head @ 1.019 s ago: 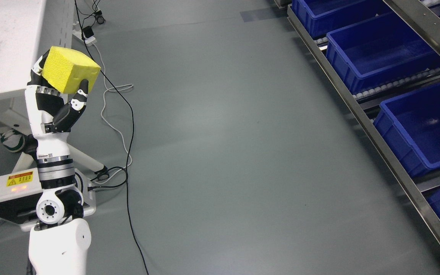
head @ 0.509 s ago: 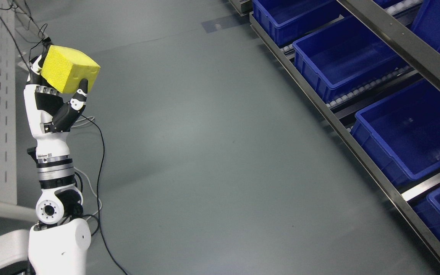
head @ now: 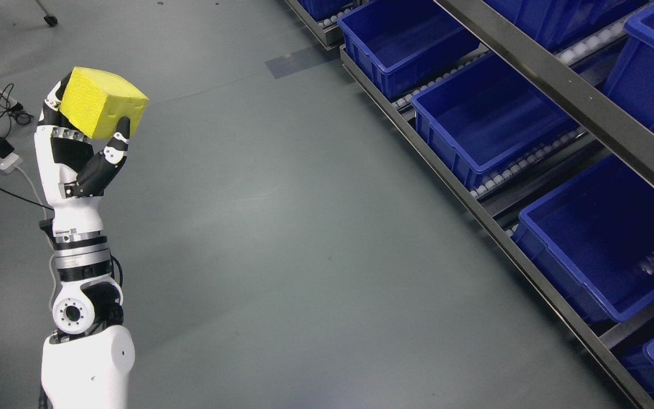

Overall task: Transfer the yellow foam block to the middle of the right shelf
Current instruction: 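Hold the cube raised in the left hand while turning toward the bin shelves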

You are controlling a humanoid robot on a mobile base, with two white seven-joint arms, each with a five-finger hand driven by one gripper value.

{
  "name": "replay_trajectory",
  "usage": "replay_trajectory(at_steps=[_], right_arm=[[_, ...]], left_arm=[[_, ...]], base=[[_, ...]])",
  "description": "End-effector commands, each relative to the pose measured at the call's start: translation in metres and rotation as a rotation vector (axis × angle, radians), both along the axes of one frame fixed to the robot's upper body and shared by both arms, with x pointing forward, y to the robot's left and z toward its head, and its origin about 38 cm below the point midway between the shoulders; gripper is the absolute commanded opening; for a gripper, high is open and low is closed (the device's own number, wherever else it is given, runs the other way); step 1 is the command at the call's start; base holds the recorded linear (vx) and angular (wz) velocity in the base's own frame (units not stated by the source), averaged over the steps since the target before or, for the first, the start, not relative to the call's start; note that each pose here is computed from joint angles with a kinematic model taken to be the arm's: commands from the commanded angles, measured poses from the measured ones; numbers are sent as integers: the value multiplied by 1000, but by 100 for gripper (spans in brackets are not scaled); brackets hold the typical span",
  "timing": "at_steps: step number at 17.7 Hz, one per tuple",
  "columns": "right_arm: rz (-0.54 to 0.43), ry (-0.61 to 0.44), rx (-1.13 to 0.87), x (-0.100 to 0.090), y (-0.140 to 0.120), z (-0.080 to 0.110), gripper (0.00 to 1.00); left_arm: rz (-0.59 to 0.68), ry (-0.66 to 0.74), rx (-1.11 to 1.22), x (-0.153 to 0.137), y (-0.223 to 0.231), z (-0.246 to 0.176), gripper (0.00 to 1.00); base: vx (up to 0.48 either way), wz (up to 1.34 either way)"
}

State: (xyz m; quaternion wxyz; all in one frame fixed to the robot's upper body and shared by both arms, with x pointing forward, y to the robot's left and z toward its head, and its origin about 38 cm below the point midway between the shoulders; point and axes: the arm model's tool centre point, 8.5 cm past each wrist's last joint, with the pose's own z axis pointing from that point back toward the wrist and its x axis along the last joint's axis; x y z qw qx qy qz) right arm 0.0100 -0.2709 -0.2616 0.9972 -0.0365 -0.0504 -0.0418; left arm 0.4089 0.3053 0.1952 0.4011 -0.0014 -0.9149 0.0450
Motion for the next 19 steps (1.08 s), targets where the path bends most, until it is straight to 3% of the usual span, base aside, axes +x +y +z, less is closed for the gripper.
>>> replay_trajectory(at_steps=[1,19], right_arm=[[2,-21,-19,8,-12,1,100],[2,-21,-19,8,-12,1,100]], left_arm=[[4,-3,18,-1,5,3,41],[-2,-8,20,0,3,5,41]], base=[[392,-125],[382,-63]])
